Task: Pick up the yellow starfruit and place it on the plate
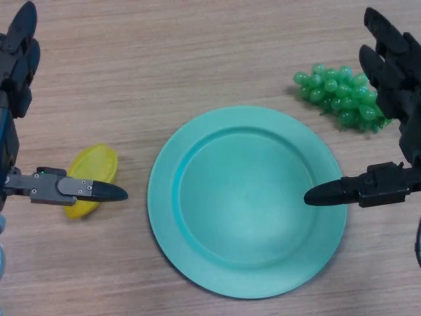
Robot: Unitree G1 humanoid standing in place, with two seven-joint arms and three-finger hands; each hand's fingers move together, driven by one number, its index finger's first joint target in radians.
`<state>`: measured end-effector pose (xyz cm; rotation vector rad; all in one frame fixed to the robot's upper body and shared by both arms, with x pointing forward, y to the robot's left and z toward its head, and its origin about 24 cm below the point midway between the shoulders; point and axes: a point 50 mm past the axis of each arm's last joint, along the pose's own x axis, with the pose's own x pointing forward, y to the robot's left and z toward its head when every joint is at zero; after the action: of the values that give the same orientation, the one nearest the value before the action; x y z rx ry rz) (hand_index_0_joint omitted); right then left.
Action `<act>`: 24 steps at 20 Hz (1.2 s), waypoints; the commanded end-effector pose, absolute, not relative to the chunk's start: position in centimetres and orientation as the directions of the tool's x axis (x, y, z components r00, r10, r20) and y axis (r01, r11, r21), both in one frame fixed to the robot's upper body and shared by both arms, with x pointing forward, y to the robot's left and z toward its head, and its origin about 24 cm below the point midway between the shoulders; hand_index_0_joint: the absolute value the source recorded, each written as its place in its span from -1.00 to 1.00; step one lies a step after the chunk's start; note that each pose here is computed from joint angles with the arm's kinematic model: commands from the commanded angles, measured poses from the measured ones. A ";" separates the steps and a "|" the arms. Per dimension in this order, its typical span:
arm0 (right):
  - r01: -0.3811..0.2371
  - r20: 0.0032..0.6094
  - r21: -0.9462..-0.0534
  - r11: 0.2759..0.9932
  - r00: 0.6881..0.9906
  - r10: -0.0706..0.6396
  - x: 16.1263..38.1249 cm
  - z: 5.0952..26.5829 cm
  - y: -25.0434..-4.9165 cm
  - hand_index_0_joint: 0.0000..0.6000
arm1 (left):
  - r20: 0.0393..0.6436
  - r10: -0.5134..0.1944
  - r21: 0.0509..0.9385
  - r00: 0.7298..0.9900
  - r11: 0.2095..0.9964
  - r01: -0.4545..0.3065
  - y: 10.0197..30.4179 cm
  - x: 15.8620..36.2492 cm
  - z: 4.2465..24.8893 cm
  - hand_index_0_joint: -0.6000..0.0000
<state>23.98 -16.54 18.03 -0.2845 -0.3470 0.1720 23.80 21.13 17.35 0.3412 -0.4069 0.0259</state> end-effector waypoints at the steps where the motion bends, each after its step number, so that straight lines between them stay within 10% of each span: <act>1: -0.048 0.517 -0.347 0.937 0.823 0.234 22.5 21.2 -17.1 -1.00 | 0.590 -0.055 0.388 0.805 0.894 -0.223 21.6 22.5 20.7 1.00; 12: -0.064 0.489 -0.343 0.937 0.839 0.237 22.7 20.4 -17.1 -1.00 | 0.583 -0.067 0.399 0.810 0.892 -0.213 21.6 22.7 20.2 1.00; 24: -0.087 0.432 -0.286 0.954 0.877 0.210 22.3 19.5 -17.8 -1.00 | 0.231 0.068 0.649 0.971 0.732 -0.206 22.7 25.8 14.7 1.00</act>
<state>23.40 -17.37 16.46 -0.2506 -0.2834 0.1814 26.15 21.88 11.82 0.6621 -0.0537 0.0735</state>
